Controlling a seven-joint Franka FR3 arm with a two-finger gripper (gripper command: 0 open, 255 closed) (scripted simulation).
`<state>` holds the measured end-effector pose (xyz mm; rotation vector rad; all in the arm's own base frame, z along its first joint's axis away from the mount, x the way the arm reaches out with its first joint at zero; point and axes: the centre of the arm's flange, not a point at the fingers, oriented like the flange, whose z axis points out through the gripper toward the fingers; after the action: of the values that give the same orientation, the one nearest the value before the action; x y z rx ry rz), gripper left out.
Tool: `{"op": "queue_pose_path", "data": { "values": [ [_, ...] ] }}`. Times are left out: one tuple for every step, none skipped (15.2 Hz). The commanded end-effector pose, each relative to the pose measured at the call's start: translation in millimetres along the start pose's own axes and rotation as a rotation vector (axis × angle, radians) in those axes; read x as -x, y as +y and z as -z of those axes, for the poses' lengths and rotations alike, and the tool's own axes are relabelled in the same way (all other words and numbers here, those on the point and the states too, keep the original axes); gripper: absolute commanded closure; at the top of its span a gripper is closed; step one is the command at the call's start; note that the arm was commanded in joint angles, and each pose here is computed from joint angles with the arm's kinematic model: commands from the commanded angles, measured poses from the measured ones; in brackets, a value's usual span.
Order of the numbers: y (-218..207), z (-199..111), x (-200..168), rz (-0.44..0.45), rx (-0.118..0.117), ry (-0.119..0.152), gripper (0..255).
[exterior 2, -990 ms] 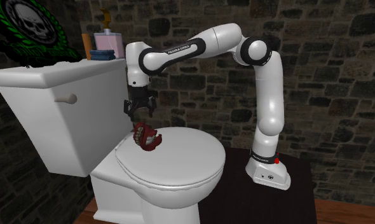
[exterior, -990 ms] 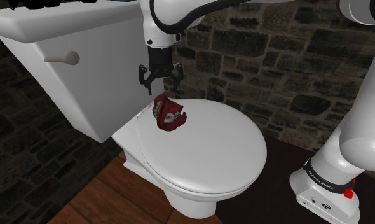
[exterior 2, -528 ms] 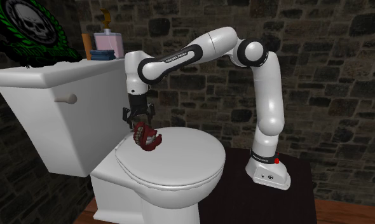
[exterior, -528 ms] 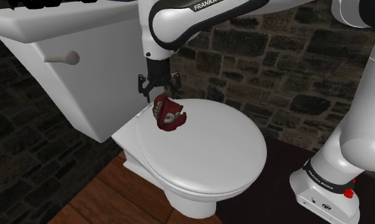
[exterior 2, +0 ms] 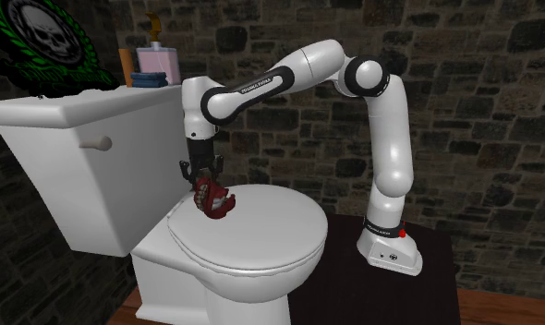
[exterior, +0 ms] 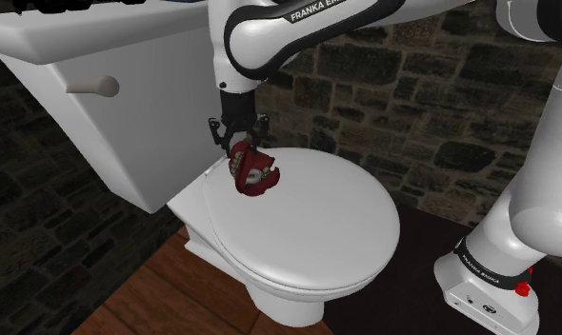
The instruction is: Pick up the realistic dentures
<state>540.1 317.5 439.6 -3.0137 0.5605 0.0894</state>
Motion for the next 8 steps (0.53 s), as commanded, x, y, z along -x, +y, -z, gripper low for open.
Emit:
{"op": "queue_pose_path", "data": {
  "values": [
    [0, -1, 0, 0.000, 0.002, -0.002, 255],
    [0, -1, 0, 0.000, 0.002, -0.002, 255],
    [1, -1, 0, 0.000, 0.002, -0.002, 255],
    [0, -1, -1, 0.000, 0.002, -0.002, 255],
    [0, 4, -1, 0.000, 0.002, -0.002, 255],
    [-1, 10, 0, 0.000, 0.002, -0.002, 255],
    [-1, 15, 0, 0.000, 0.002, -0.002, 255],
    [-1, 20, 1, 0.000, 0.002, -0.002, 255]
  ]
}}
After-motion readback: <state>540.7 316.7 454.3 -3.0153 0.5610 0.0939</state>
